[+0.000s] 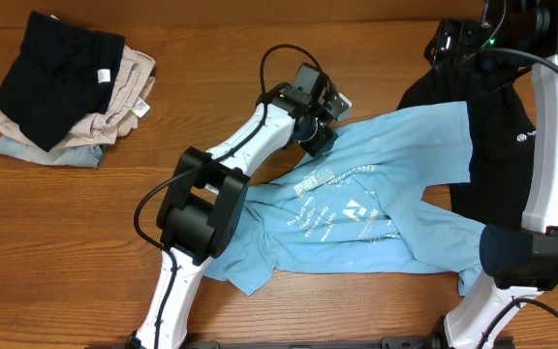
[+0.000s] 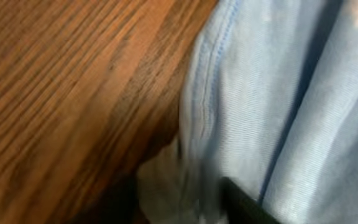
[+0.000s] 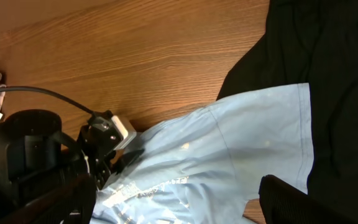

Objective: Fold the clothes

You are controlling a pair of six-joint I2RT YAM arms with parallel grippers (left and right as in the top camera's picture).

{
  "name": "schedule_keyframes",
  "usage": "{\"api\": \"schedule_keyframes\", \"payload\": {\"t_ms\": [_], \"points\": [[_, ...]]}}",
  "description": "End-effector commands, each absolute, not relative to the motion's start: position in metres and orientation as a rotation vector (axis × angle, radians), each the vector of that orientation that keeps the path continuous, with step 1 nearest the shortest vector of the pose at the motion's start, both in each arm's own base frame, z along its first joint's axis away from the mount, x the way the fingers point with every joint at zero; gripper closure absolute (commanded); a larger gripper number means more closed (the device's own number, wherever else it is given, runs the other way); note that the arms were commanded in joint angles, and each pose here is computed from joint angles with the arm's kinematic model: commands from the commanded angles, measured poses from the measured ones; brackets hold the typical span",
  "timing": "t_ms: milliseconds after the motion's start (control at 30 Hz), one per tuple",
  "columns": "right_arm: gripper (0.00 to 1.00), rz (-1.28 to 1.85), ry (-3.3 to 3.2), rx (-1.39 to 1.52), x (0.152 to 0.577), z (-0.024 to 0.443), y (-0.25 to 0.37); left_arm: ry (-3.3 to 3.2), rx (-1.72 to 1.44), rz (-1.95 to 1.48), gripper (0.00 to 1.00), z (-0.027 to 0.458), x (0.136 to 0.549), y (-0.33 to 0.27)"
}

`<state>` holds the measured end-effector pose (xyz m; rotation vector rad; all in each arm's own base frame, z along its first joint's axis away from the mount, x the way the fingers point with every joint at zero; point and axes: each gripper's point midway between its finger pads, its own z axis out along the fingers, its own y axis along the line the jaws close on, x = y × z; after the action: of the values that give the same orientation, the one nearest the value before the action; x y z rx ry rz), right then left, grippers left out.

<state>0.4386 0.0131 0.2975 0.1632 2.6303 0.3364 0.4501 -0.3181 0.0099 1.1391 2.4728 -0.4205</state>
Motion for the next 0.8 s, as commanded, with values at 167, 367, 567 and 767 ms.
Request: {"api": "schedule_keyframes", "payload": {"t_ms": [167, 367, 567, 767], "points": [[0.15, 0.319, 2.599, 0.153, 0.439, 0.307, 0.011, 2.563, 0.880, -0.091, 0.96, 0.002, 0.486, -0.279], [0.16, 0.321, 2.599, 0.153, 0.439, 0.307, 0.011, 2.624, 0.607, 0.090, 0.95, 0.059, 0.532, -0.197], [0.17, 0.339, 2.616, 0.129, 0.442, 0.301, 0.020, 2.617, 0.332, 0.174, 0.96, 0.121, 0.570, -0.090], [0.17, 0.368, 2.688, 0.077, 0.452, 0.272, 0.043, 2.614, 0.149, 0.184, 0.96, 0.136, 0.581, -0.012]]}}
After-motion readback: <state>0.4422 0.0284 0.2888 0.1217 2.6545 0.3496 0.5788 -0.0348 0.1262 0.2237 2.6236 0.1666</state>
